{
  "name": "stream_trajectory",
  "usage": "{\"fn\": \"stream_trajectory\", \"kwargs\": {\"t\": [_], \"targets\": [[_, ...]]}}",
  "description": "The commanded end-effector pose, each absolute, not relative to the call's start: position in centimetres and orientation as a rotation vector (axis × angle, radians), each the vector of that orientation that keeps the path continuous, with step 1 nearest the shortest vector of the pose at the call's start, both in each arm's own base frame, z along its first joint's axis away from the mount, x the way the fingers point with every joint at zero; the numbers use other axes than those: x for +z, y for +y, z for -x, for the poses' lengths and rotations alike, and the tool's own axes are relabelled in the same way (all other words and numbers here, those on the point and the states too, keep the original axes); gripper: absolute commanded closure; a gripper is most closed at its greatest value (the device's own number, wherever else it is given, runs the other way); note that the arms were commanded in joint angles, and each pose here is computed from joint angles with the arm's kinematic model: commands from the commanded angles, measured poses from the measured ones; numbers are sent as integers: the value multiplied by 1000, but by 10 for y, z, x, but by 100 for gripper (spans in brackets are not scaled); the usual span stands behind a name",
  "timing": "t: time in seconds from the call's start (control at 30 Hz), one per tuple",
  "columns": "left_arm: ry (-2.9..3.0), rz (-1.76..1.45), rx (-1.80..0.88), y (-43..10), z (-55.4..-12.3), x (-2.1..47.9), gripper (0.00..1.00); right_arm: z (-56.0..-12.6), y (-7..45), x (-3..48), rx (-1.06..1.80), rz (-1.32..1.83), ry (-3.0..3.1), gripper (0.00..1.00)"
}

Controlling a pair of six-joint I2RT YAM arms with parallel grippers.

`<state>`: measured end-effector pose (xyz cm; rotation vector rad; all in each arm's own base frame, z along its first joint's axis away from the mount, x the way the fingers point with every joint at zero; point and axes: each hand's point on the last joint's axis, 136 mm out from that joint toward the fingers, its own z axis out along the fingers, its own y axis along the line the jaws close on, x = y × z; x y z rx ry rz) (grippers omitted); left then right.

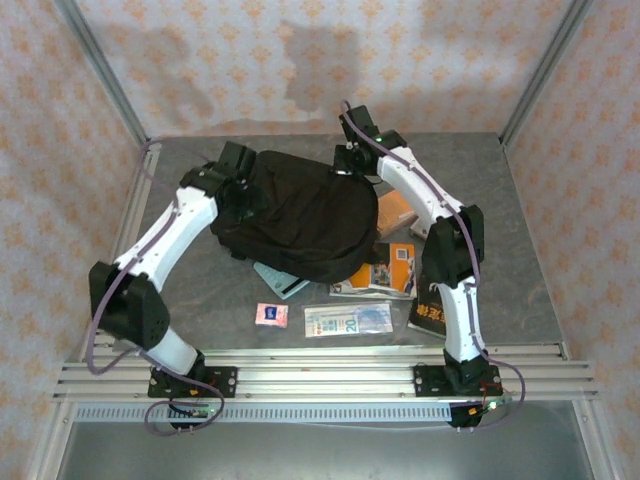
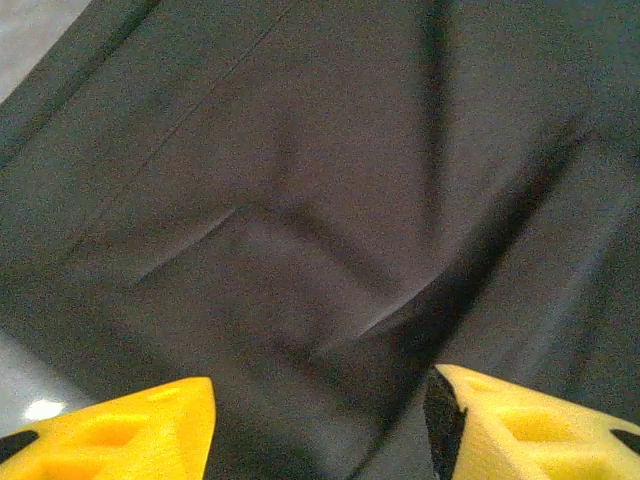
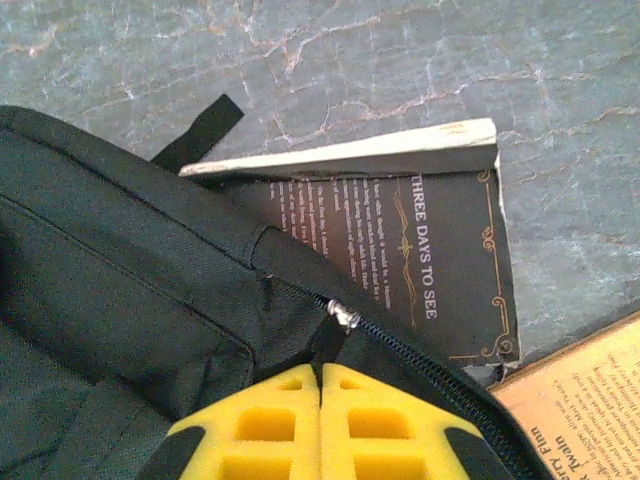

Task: Pack the student bag

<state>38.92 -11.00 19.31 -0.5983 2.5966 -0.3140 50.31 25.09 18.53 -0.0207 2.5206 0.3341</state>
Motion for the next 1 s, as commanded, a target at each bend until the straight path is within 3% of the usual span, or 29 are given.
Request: {"fn": "stream_trajectory", "kwargs": {"t": [0.0,0.37,0.8,0.9,0.93,0.97], "targets": [[2477,664,-526,-139,-444,220,38,-493,252,236,436,-14,2430,100],[2449,1129,-870,-202,-528,198,24,-478,262,294,695,-57,2216,100],[2431,1267,-1007,-224,-550,178,19,-468,277,282,707,32,2252,100],[2436,1268,-1015,-227,-551,184,15,-466,278,279,676,59,2257,100],[2439,1269,-1020,-229,-551,184,5,-465,278,279,666,66,2259,100],[2444,1275,-1022,-231,-551,183,4,-464,279,278,664,72,2262,100]]}}
